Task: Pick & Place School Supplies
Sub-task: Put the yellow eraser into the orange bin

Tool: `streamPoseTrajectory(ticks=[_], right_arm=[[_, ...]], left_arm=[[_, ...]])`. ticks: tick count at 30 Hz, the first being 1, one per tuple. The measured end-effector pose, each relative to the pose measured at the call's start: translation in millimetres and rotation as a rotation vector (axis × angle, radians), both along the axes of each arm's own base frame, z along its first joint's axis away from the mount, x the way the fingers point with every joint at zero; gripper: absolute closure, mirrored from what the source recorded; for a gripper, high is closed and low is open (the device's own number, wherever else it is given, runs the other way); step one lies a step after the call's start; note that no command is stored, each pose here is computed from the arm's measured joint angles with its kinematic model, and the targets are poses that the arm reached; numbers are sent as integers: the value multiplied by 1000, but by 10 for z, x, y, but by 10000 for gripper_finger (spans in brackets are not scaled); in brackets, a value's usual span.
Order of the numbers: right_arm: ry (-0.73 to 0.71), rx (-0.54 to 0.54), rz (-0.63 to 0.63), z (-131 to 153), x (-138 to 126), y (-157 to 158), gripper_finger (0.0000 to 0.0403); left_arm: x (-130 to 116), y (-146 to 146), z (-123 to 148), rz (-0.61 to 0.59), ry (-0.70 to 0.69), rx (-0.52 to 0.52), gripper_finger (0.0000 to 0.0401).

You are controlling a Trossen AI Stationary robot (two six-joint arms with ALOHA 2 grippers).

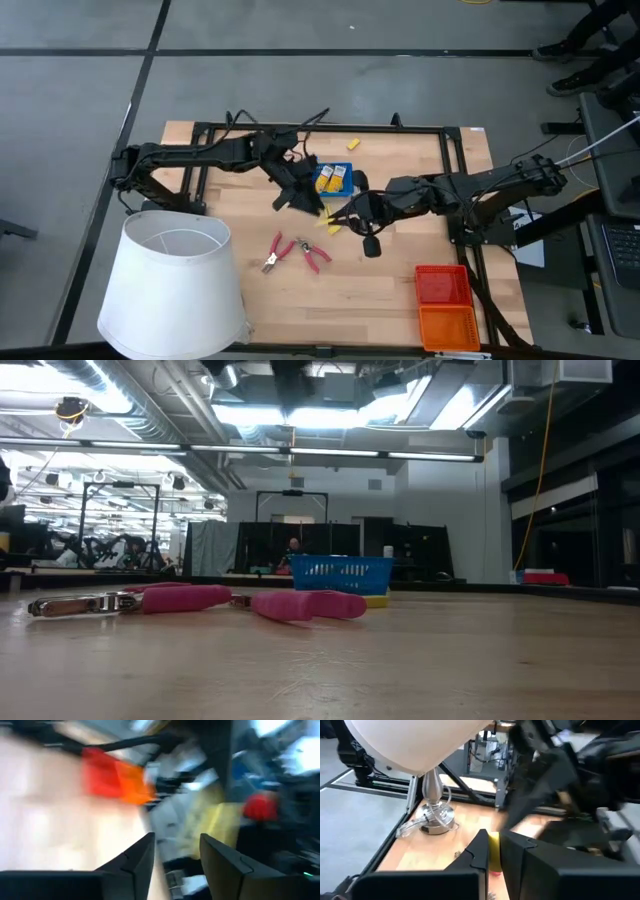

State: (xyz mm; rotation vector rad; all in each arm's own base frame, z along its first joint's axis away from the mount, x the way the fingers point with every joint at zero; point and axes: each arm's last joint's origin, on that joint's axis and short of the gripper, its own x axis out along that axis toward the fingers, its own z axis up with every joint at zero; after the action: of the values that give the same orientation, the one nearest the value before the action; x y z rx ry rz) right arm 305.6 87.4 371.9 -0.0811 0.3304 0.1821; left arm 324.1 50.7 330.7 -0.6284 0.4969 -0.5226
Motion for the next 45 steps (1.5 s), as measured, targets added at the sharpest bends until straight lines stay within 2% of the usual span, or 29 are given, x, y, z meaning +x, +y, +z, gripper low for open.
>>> streamPoseTrajectory(ticks=[4, 7, 11, 15, 18, 22, 26, 33, 40, 45], right_arm=[[-1, 48, 26, 18, -13, 38, 381], [52, 68, 11, -16, -55, 64, 382], [241, 128, -21, -105, -250, 118, 382], [409, 172, -66, -173, -507, 267, 382], [500, 207, -130, -200, -730, 407, 382], [583, 263, -249, -258, -1054, 591, 382], [622, 359, -371, -389, -1357, 789, 382], [725, 583, -484, -636, -1792, 1229, 382], [891, 694, -534, -866, -2198, 1663, 382], [992, 685, -495, -985, -2256, 1847, 382]], left_arm=[[-98, 210, -173, 114, 123, 128, 235], [-204, 312, -291, 159, 239, 228, 234], [-339, 320, -430, 187, 424, 380, 239], [-487, 210, -550, 205, 673, 622, 252], [-525, 111, -576, 182, 744, 738, 264], [-516, -13, -539, 170, 698, 713, 281], [-566, -67, -550, 264, 624, 661, 296], [-799, -206, -641, 428, 555, 507, 306], [-940, -382, -738, 533, 488, 405, 307], [-926, -492, -778, 572, 444, 368, 308]])
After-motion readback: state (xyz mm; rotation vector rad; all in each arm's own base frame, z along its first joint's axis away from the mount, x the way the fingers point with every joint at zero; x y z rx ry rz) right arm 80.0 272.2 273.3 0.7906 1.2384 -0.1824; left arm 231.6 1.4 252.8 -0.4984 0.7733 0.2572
